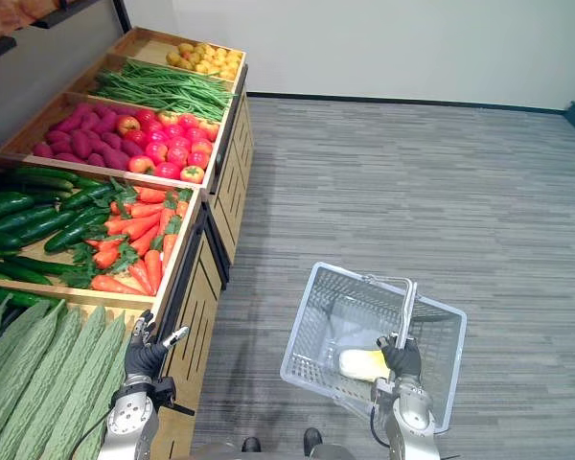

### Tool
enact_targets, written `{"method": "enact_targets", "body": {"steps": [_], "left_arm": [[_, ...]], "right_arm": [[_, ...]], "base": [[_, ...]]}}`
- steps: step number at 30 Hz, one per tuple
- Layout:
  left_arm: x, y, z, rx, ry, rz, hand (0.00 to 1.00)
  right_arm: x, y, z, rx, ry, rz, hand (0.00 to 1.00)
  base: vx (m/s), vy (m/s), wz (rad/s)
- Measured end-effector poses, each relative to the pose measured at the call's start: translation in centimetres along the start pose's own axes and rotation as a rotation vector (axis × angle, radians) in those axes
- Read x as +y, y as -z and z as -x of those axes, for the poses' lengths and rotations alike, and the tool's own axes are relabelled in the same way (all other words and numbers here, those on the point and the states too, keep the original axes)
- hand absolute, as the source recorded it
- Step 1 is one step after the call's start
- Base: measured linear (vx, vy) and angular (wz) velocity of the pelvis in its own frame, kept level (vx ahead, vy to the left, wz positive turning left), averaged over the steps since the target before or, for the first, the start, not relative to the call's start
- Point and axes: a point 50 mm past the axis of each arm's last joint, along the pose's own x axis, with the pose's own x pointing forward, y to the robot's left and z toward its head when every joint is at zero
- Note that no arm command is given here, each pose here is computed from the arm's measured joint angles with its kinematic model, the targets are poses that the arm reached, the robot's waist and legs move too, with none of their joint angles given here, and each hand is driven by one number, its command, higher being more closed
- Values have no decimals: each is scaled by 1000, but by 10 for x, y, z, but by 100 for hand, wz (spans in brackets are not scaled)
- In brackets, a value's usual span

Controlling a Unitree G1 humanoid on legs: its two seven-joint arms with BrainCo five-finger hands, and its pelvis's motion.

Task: Pick vegetable in the basket

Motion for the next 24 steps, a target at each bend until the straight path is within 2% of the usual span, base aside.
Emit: {"method": "enact_targets", "body": {"steps": [4, 11, 15, 18, 24], "left_arm": [[0, -9, -5, -38, -17, 0, 0], [-14, -17, -6, -62, -48, 57, 0], [-19, -11, 1, -36, -24, 70, 0], [-25, -20, 3, -71, -1, 84, 0], [-46, -52, -4, -204, 72, 124, 0]], "right_arm": [[1, -7, -5, -27, -3, -1, 100], [0, -17, -11, -58, -28, 46, 100], [12, -22, -4, -90, -75, 34, 100], [11, -32, -3, -134, -53, 15, 100], [-35, -30, -2, -129, 133, 11, 100]], "base": [[362, -51, 22], [565, -281, 82], [376, -233, 55], [309, -106, 61], [189, 63, 143]]}}
